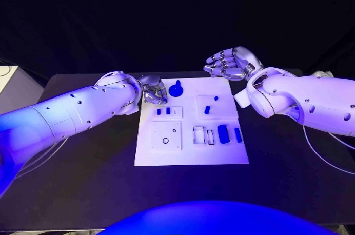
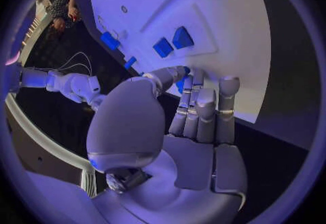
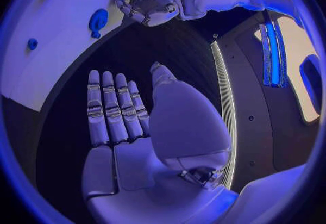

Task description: Assemble the parts on the task board

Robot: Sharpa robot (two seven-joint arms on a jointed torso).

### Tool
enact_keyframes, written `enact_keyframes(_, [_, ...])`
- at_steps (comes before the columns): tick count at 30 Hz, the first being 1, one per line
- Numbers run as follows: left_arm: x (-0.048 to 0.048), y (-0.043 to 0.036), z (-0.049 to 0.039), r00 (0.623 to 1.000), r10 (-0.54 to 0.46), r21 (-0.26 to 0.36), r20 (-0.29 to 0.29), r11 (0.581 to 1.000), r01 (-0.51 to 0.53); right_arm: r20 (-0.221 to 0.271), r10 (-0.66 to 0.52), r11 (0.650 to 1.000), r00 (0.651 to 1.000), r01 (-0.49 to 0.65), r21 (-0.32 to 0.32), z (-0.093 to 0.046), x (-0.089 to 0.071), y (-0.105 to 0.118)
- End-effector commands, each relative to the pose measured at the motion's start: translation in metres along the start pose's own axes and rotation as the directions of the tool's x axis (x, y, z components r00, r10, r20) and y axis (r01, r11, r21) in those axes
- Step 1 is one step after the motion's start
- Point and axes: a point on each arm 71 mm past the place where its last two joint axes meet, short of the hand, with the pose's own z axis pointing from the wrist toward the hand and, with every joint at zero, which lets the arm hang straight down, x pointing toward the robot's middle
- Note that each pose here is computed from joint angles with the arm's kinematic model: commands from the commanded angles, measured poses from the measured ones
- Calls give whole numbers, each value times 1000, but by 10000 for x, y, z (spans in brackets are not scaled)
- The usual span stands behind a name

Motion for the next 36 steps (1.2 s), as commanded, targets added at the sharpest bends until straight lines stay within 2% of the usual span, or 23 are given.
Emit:
enact_keyframes(1, [22, 3, -7, 1000, -18, 13, 1, 1000, 18, -14, -1, 1000, 1000, 0, -7, 0, 11, 7])
enact_keyframes(19, [-27, 135, -80, 999, -31, -6, 32, 1000, 31, -24, -11, 1000, 1000, 11, 5, -3, -1, -15])
enact_keyframes(23, [-41, 190, -115, 999, -32, -16, 34, 999, 33, -40, -44, 999, 998, 45, 11, 4, -22, -46])
enact_keyframes(26, [-80, 256, -168, 998, -38, -24, 48, 999, 40, -52, -110, 994, 993, 110, 5, 12, -71, -89])
enact_keyframes(31, [-196, 379, -300, 985, -130, -7, 110, 991, 132, -92, -295, 956, 951, 293, -28, 26, -163, -171])
enact_keyframes(34, [-294, 426, -415, 952, -262, 65, 160, 965, 255, -113, -416, 909, 902, 412, -56, 28, -212, -216])
enact_keyframes(36, [-356, 447, -511, 909, -374, 132, 185, 926, 354, -126, -498, 867, 858, 492, -80, 26, -230, -239])
